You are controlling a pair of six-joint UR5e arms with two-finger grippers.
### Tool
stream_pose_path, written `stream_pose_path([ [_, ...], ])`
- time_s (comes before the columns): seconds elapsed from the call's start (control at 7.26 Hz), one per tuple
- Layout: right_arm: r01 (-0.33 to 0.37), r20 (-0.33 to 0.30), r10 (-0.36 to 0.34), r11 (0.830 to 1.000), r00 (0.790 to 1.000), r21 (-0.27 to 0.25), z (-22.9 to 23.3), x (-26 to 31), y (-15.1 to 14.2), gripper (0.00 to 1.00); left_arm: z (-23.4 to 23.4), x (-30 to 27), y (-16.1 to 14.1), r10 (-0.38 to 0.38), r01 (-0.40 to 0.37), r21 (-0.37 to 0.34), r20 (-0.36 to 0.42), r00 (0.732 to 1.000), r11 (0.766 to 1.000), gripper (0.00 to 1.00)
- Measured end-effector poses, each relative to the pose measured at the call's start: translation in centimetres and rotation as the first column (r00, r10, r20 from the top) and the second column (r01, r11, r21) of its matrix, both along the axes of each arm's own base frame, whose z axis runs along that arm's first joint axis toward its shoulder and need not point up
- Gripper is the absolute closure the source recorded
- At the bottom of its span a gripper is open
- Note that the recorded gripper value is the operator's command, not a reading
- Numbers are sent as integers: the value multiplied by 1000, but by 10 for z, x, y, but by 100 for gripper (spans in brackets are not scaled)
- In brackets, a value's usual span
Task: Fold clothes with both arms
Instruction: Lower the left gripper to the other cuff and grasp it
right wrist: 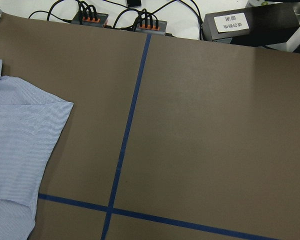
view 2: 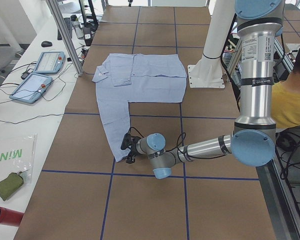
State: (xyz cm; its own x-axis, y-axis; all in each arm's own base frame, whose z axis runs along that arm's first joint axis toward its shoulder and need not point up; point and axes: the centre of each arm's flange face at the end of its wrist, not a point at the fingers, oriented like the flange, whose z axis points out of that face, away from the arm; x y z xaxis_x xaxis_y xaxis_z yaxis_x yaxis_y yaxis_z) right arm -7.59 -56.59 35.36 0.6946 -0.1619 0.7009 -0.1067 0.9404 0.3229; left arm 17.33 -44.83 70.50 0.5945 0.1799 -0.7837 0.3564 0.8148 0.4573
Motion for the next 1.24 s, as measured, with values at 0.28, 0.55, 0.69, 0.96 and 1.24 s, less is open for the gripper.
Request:
stream_pose_path([
  [0.28,-1,-1,1,1000,1000,1,2,3,7,0,3,5,-6,-4,4,-8,-2,1000,1000,50],
  [0.55,-2,0,2,1000,1000,1,2,3,8,0,4,7,-6,-1,1,-14,-4,1000,1000,82],
  [0.69,-3,-1,3,1000,1000,1,2,4,8,0,6,7,-4,2,-2,-16,-4,1000,1000,100],
  [0.96,-4,-2,4,1000,1000,2,2,4,8,0,7,5,1,8,-8,-3,-7,1000,1000,100],
  [1.24,-5,-2,5,1000,1000,1,2,4,8,0,5,5,5,29,-29,7,-21,999,1000,100],
])
